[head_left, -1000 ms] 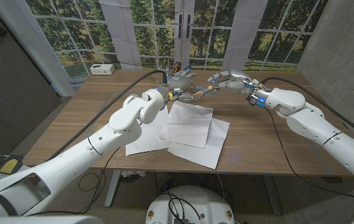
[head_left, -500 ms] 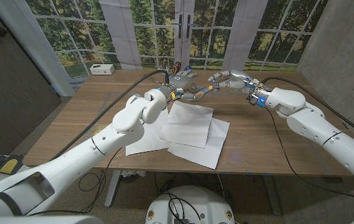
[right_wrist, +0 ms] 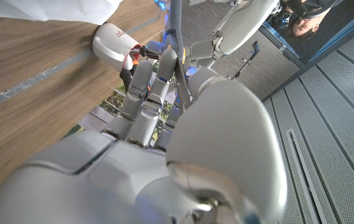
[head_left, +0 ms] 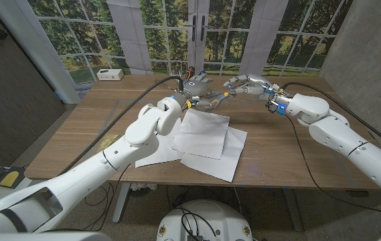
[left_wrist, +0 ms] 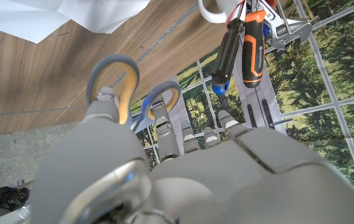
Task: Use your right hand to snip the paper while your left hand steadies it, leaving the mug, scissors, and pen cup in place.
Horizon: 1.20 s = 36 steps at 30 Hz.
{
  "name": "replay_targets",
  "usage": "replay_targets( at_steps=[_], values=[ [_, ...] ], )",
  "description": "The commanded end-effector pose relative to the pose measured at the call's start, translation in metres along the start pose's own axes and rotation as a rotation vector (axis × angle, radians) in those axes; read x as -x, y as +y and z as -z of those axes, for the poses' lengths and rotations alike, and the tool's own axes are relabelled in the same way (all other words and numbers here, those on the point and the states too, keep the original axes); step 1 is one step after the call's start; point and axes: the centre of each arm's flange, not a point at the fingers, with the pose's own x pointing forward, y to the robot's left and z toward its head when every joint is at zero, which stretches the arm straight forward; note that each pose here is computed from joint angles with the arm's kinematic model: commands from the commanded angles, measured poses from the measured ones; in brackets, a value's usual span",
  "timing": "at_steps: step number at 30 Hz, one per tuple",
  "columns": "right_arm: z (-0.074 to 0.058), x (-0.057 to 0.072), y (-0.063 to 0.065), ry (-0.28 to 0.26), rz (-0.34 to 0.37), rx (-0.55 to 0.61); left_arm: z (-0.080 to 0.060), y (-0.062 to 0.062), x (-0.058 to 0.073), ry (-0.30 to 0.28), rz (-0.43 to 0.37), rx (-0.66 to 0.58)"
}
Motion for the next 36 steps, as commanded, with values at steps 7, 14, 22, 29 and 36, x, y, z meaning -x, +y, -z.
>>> replay_targets(
  at_steps=[7, 14, 22, 29, 36],
  values=[
    [-0.0007, 0.0046, 0.0017, -0.017, -0.005, -0.048, -0.0065, -0.0053, 0.0013, -0.006, -0.012, -0.008],
    [0.0008, 0.0049, 0.0012, -0.019, -0.004, -0.077, -0.0071, -0.0076, 0.0024, -0.016, -0.017, -0.001],
    [0.0019, 0.0043, 0.0022, -0.02, 0.0, -0.099, -0.0045, -0.0086, 0.0041, -0.012, -0.041, 0.011],
    [0.0016, 0.0028, 0.002, -0.015, -0.006, -0.112, -0.0032, -0.0106, 0.006, -0.009, -0.067, 0.033],
    [0.0015, 0.0032, -0.0005, -0.019, -0.013, -0.128, -0.0038, -0.0132, 0.0105, -0.039, -0.156, 0.096]
  ],
)
